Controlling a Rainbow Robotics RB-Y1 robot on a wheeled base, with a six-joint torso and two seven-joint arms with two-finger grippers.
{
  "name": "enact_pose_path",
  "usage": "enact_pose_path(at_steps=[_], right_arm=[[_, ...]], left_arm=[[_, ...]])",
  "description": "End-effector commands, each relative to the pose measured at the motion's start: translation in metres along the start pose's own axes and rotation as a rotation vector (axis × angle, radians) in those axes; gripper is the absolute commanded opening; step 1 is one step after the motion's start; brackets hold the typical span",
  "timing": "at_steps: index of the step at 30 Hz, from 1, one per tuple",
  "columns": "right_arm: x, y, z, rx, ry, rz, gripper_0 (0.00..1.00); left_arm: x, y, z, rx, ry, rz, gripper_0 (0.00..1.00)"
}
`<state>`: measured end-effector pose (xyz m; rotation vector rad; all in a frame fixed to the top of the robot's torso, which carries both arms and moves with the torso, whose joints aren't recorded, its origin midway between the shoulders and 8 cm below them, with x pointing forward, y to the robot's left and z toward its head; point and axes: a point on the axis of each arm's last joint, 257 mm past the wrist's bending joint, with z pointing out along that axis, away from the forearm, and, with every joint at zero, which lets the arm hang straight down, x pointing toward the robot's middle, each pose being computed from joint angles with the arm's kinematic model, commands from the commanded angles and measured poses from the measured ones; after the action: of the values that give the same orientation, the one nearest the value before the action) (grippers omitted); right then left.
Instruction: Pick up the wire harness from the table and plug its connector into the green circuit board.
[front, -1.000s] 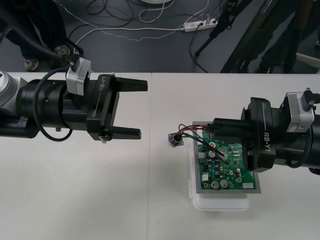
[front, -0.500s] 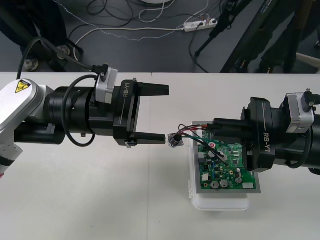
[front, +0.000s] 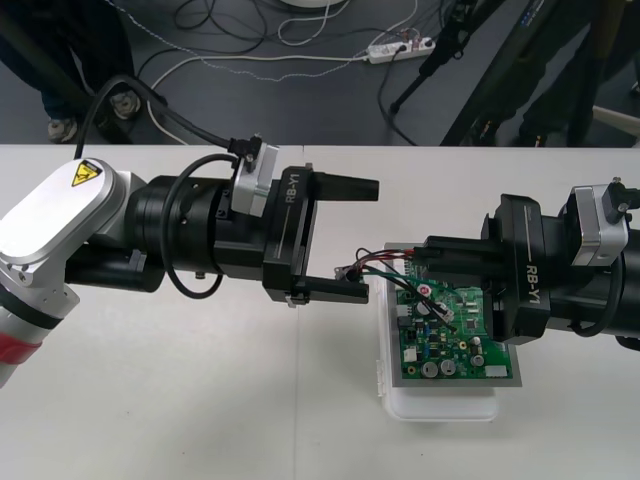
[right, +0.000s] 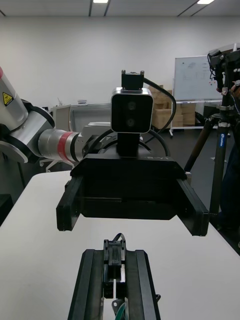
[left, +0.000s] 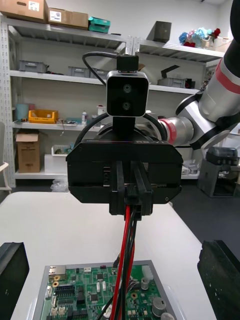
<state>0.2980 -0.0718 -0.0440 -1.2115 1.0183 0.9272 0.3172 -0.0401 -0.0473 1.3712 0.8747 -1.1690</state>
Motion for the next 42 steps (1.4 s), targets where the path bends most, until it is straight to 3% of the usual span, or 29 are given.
enact_pose_path(at_steps=[1,42], right_arm=[[-0.015,0.011,0.009,-0.033,-0.034,-0.054,0.0],[-0.017,0.01,0.01,-0.028,-0.049,-0.054,0.0]], left_arm=[[-0.012,0.008,0.022,0.003,-0.01,-0.01,1.0],[-0.019,0.011,0.028,0.007,0.004,-0.002,1.0]])
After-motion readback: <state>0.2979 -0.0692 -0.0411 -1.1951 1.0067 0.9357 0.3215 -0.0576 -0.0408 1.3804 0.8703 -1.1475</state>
